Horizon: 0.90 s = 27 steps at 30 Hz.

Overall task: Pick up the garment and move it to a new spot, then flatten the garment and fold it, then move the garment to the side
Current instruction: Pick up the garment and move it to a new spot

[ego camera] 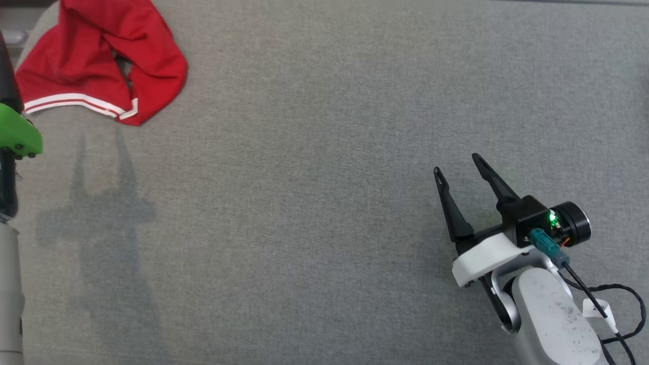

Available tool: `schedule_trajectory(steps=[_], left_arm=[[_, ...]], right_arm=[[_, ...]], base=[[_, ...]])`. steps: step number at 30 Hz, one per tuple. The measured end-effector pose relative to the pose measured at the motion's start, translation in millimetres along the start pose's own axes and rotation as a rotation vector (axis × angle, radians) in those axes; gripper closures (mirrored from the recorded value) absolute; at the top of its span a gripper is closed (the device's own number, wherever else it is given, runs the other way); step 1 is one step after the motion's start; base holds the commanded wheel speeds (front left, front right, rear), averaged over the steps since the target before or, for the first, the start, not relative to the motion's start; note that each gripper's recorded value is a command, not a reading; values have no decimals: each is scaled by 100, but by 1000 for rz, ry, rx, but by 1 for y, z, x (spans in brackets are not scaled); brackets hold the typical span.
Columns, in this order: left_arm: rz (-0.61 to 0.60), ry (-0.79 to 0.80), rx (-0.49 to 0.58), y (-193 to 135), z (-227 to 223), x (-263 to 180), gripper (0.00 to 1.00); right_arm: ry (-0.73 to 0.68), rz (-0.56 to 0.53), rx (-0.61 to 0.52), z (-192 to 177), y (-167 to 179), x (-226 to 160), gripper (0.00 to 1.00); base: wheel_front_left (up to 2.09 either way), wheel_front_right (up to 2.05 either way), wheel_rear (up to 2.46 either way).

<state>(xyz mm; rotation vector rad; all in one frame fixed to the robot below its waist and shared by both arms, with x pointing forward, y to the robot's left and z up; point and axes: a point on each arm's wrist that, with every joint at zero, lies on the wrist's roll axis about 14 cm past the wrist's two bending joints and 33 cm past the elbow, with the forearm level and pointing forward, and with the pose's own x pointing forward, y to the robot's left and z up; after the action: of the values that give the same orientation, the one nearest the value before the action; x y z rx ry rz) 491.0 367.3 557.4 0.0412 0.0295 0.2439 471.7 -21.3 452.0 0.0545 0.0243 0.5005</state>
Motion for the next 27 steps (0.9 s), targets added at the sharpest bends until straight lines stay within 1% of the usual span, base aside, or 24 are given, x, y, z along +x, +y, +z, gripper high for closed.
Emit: schedule_trajectory(steps=[6,9,12,18,23,24,25,26,27], left_arm=[[-38,266,-34,-27,-87,20,0],[-61,385,-61,-45,-128,18,0],[-98,500,-85,-64,-166,12,0],[-144,573,-103,-81,-190,6,0],[-142,584,-100,-78,-196,8,0],[-140,580,-98,-77,-196,9,20],[-136,580,-96,-76,-197,9,51],[-136,581,-93,-75,-198,9,59],[-137,571,-90,-75,-196,10,73]], right_arm=[[62,-58,-13,-26,-25,-3,0],[87,-102,-14,-38,-42,-6,0],[107,-124,-7,-49,-50,-8,0],[112,-132,-7,-55,-54,-8,0],[116,-134,-9,-58,-55,-7,0],[117,-134,-10,-58,-56,-7,0],[118,-135,-11,-58,-56,-7,0],[119,-135,-11,-58,-56,-7,0],[119,-136,-11,-58,-56,-7,0]], base=[[0,0,0],[0,0,0],[0,0,0],[0,0,0],[0,0,0],[0,0,0],[0,0,0],[0,0,0],[0,0,0]])
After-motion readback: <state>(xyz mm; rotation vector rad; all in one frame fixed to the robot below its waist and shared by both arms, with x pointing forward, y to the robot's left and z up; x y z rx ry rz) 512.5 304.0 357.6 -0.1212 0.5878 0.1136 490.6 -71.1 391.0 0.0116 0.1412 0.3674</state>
